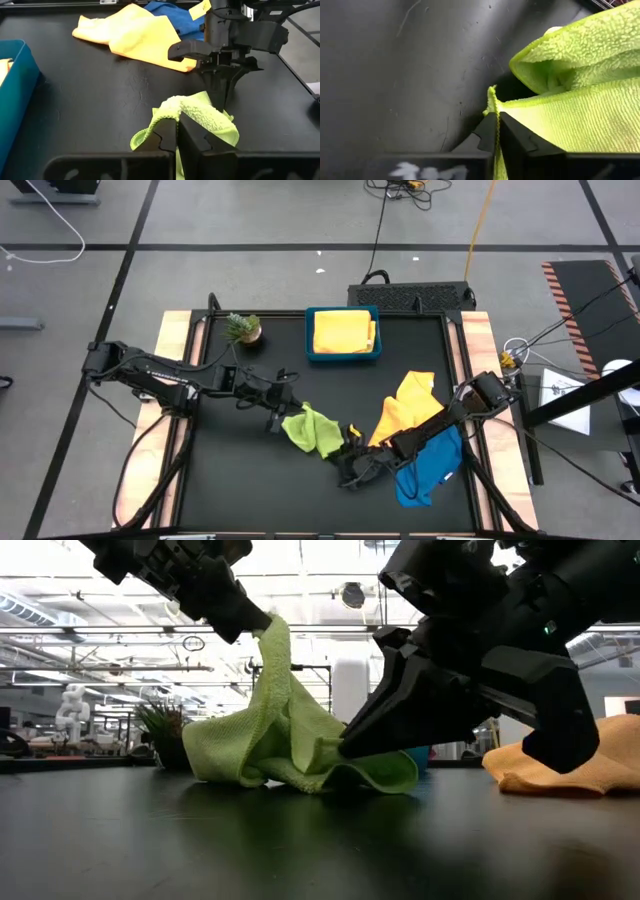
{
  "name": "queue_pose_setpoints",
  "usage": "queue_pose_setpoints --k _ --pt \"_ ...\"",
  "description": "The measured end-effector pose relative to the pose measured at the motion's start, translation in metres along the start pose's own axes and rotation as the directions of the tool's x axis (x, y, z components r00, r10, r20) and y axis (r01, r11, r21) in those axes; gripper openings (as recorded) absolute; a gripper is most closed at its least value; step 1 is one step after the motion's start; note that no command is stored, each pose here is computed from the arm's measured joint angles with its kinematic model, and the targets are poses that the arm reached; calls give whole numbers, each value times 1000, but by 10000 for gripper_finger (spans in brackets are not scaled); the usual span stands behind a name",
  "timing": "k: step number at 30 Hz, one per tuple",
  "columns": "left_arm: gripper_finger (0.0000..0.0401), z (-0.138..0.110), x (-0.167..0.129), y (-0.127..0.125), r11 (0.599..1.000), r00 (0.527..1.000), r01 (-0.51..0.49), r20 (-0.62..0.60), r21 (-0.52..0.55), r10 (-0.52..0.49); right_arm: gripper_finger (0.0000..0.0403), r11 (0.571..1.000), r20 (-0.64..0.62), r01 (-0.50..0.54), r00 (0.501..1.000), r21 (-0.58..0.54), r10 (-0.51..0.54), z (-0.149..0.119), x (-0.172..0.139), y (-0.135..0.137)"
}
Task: Fold microfiber towels
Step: Fold the green microfiber cloth
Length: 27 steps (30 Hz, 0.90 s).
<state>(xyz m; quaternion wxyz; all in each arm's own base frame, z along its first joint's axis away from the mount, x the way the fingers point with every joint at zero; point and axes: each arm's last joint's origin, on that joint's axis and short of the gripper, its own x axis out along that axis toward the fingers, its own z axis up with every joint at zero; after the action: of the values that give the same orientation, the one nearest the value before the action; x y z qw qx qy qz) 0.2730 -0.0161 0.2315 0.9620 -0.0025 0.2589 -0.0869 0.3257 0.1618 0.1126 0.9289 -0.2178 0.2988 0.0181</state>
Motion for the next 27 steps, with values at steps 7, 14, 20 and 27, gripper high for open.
queue_pose_setpoints --k 7,14,20,27 --pt "8 1 -7 -2 1000 999 31 -8 -1 -31 3 996 81 45 995 71 -51 21 -20 -12" --pt "8 27 -36 -23 997 995 80 -62 -17 -81 1 986 241 82 964 147 -116 61 -74 -35" --pt "6 55 -65 -62 990 984 136 -118 31 -131 1 975 411 12 906 220 -104 87 -128 -46" --pt "4 81 -103 -113 968 962 241 -151 67 -229 1 953 646 -210 763 217 21 109 -177 -41"
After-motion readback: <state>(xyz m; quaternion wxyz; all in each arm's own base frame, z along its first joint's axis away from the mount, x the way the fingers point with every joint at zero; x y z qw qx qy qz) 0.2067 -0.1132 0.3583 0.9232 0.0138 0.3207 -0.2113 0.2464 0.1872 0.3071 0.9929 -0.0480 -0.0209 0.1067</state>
